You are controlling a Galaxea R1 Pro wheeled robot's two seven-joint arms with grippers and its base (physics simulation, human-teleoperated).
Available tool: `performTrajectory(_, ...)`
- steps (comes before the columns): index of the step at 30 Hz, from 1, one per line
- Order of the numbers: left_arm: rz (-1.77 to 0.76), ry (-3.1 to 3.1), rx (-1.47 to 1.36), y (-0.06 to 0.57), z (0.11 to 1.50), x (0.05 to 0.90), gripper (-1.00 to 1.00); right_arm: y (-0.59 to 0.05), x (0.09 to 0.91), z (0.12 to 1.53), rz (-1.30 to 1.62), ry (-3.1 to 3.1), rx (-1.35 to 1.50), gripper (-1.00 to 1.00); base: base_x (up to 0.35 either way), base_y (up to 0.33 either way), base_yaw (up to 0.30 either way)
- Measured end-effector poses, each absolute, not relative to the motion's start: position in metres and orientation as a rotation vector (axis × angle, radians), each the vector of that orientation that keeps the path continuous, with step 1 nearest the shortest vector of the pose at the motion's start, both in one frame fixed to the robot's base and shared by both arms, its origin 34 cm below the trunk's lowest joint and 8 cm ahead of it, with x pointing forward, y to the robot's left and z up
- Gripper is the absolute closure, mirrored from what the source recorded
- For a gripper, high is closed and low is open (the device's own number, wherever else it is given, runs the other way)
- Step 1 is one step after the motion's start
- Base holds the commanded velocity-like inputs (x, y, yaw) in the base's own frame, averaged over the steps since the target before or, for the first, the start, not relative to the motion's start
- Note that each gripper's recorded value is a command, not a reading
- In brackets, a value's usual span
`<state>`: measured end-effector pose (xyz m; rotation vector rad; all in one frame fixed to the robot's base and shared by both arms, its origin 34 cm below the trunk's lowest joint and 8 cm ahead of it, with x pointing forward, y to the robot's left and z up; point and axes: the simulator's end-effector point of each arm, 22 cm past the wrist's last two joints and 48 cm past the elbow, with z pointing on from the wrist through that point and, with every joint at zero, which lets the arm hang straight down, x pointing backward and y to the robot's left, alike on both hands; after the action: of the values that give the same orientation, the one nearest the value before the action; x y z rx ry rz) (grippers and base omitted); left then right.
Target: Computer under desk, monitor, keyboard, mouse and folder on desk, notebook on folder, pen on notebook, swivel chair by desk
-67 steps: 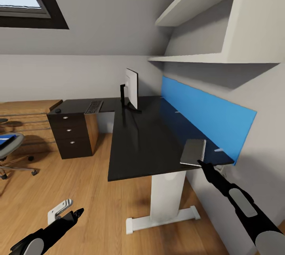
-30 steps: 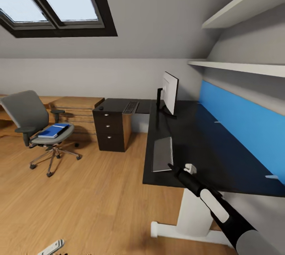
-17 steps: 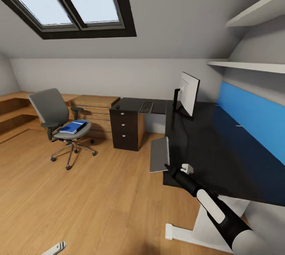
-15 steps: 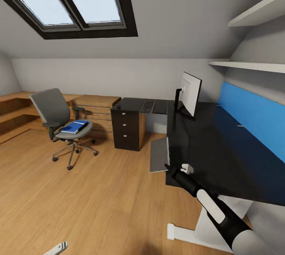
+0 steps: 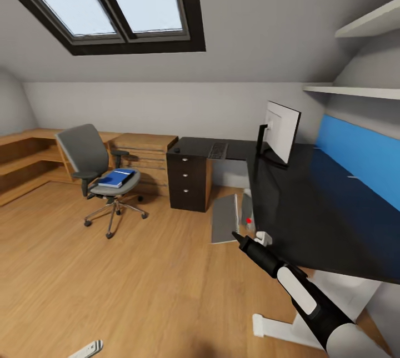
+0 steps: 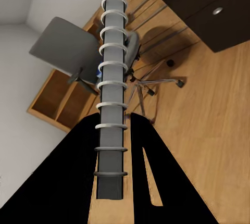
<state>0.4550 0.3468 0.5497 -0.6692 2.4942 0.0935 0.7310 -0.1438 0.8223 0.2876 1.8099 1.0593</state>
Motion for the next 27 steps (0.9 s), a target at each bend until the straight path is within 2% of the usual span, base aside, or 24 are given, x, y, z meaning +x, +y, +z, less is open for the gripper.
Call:
performTrajectory(10, 0.085, 2.497, -0.664, 0.342, 0.549, 0.455, -1.00, -0.141, 0.730, 0.825, 1.075, 1.803, 0.278, 1.00, 0.031, 0.301, 0.000)
performTrajectory(27, 0.084, 2.497, -0.665, 0.342, 0.560, 0.455, -1.00, -0.143, 0.731, 0.836, 1.069, 1.798, 0.277, 1.00, 0.253, 0.249, 0.000)
